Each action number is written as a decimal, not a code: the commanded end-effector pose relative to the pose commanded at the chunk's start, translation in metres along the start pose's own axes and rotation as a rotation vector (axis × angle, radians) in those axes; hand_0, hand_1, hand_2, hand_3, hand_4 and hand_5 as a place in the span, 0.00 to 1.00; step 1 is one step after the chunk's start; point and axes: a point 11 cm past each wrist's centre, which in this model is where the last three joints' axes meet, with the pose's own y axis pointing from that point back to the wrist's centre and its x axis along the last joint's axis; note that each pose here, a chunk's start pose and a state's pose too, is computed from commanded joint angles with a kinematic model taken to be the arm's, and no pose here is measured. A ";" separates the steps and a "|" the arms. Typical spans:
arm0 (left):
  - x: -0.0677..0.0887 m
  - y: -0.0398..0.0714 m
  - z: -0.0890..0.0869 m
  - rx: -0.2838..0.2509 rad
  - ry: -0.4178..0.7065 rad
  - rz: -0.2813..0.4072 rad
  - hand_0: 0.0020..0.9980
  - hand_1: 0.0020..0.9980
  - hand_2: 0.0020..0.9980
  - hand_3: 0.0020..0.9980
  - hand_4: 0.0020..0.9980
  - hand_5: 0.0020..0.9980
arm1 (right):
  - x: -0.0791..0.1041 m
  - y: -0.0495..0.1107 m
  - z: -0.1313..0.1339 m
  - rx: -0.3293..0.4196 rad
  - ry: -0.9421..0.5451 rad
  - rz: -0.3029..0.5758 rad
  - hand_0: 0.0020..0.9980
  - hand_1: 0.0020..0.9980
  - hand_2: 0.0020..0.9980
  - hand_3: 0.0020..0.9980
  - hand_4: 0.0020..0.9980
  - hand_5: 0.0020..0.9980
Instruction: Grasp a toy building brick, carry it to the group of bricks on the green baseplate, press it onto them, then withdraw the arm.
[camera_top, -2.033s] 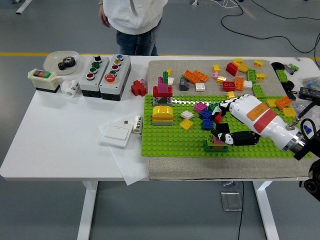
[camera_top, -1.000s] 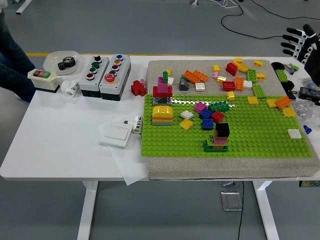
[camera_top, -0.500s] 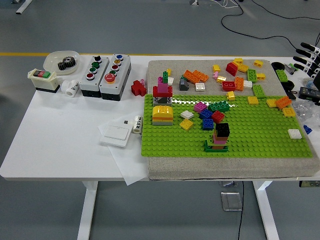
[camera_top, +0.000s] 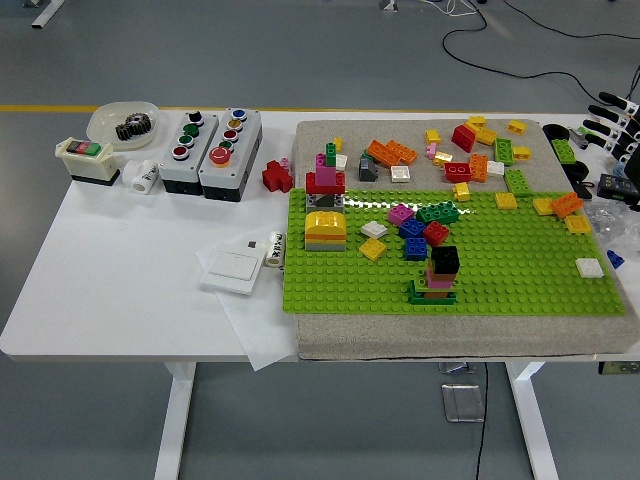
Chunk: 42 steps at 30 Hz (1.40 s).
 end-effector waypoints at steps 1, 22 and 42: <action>0.000 0.000 0.000 0.000 0.000 0.000 0.48 0.57 0.65 0.58 0.60 0.68 | 0.000 0.000 0.000 0.002 -0.002 0.000 0.91 0.83 0.85 0.86 1.00 1.00; 0.007 0.001 0.004 0.006 -0.030 0.007 0.48 0.58 0.65 0.58 0.60 0.68 | 0.006 0.004 -0.002 0.027 -0.025 0.016 0.91 0.83 0.85 0.85 1.00 1.00; 0.012 0.001 0.001 0.016 -0.062 0.014 0.49 0.59 0.64 0.58 0.60 0.68 | 0.011 0.009 0.001 0.039 -0.041 0.030 0.91 0.83 0.84 0.85 1.00 1.00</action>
